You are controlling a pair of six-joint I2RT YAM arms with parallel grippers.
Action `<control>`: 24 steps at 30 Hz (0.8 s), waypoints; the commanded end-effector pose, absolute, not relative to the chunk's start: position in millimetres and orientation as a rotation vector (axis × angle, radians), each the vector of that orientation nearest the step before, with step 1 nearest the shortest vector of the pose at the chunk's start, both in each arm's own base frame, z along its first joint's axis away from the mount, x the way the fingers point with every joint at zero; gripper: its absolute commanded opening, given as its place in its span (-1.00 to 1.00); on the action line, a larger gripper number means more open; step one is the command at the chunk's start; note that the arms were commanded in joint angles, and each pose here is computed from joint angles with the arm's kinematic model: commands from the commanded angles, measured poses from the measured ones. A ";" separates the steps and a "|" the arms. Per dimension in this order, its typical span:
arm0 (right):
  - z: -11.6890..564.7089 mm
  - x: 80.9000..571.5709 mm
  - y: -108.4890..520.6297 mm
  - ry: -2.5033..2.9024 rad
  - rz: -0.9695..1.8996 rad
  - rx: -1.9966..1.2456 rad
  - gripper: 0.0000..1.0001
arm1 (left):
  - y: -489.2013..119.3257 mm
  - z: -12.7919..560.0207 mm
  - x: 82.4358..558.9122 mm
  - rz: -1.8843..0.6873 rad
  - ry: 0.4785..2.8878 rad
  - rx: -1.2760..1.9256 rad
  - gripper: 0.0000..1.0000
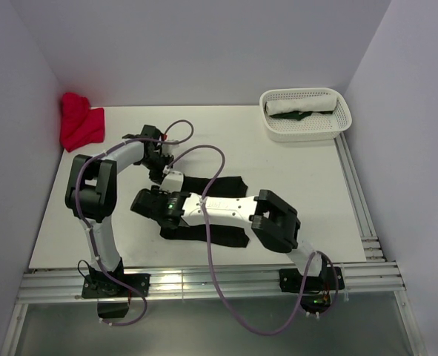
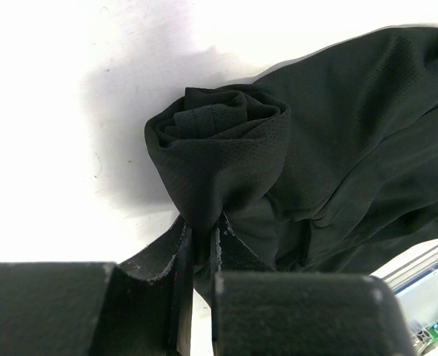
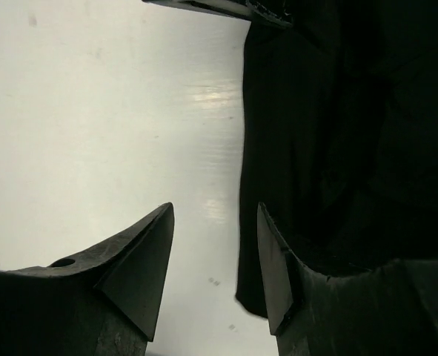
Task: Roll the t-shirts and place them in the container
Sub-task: Roll the tshirt
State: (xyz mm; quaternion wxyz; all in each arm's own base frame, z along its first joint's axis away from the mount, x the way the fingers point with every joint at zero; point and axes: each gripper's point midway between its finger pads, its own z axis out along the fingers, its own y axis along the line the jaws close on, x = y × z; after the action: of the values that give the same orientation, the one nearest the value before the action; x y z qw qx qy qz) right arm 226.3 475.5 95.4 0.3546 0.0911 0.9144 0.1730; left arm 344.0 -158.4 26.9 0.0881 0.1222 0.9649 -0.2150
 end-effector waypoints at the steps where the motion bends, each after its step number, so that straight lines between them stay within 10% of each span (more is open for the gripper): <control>1: 82.3 232.2 451.6 2.347 0.209 0.134 0.12 | -160.9 36.3 348.8 -0.584 2.859 0.387 -0.92; 24: 20.2 210.4 447.1 2.489 0.121 0.034 0.06 | -166.2 35.0 353.2 -0.566 2.880 0.425 -0.70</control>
State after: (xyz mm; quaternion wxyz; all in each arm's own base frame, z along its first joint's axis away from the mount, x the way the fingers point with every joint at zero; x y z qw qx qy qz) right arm 218.9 457.6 38.8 0.3352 0.0241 0.9389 0.0744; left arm 344.0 -162.9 30.8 0.0780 0.1337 0.9690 -0.1928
